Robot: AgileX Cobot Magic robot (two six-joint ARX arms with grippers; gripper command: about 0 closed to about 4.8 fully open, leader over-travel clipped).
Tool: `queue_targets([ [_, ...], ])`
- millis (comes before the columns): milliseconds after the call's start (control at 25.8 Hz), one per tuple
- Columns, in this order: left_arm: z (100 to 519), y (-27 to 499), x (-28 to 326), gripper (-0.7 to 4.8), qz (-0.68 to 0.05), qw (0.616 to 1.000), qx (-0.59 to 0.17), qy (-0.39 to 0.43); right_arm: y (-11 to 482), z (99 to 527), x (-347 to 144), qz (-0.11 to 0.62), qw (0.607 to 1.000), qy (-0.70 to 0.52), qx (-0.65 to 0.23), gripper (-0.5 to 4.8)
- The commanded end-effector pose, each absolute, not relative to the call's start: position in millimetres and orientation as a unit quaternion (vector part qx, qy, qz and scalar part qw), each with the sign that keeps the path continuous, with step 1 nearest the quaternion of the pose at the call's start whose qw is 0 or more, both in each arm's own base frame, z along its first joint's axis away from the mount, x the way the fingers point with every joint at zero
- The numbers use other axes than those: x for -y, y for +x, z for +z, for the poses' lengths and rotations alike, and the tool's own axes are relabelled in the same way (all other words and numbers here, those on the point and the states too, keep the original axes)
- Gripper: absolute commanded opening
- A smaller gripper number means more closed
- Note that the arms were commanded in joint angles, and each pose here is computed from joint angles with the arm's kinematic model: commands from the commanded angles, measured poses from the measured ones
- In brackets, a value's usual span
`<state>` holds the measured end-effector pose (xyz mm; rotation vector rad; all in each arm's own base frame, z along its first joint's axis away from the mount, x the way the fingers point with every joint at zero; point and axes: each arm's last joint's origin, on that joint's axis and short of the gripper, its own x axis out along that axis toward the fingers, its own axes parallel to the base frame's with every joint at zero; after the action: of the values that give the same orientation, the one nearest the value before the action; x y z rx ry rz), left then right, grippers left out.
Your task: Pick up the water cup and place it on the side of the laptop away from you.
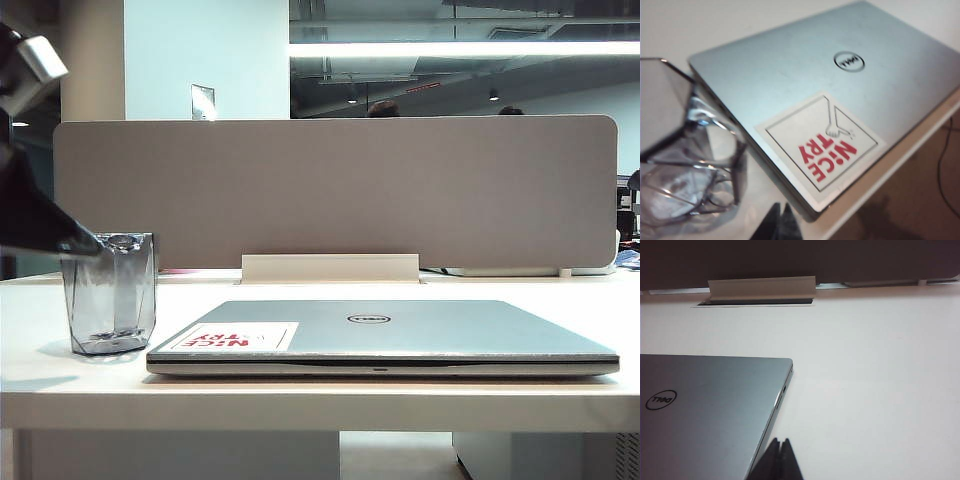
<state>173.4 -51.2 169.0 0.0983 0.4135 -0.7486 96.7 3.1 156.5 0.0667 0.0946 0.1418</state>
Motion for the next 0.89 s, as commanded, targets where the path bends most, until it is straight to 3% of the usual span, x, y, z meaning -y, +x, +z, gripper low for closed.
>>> queue_targets([
  [39,163,178,54,-0.04,-0.372,0.903,-0.207,0.059,97,156,-3,0.073,0.996,0.033,-0.044,-0.08],
  [116,160,180,54,0.06,-0.371,0.902,-0.214,0.058,97,155,-3,0.074,0.996,0.033,-0.044,-0.08],
  [272,152,187,55,1.05,-0.360,0.904,-0.223,0.060,97,155,-3,0.073,0.996,0.033,-0.044,-0.08],
  [349,148,192,56,1.27,-0.356,0.906,-0.218,0.061,97,155,-3,0.073,0.996,0.033,-0.044,-0.08],
  [893,133,212,60,1.21,-0.342,0.919,-0.182,0.071,97,155,-3,0.073,0.996,0.033,-0.045,-0.08],
])
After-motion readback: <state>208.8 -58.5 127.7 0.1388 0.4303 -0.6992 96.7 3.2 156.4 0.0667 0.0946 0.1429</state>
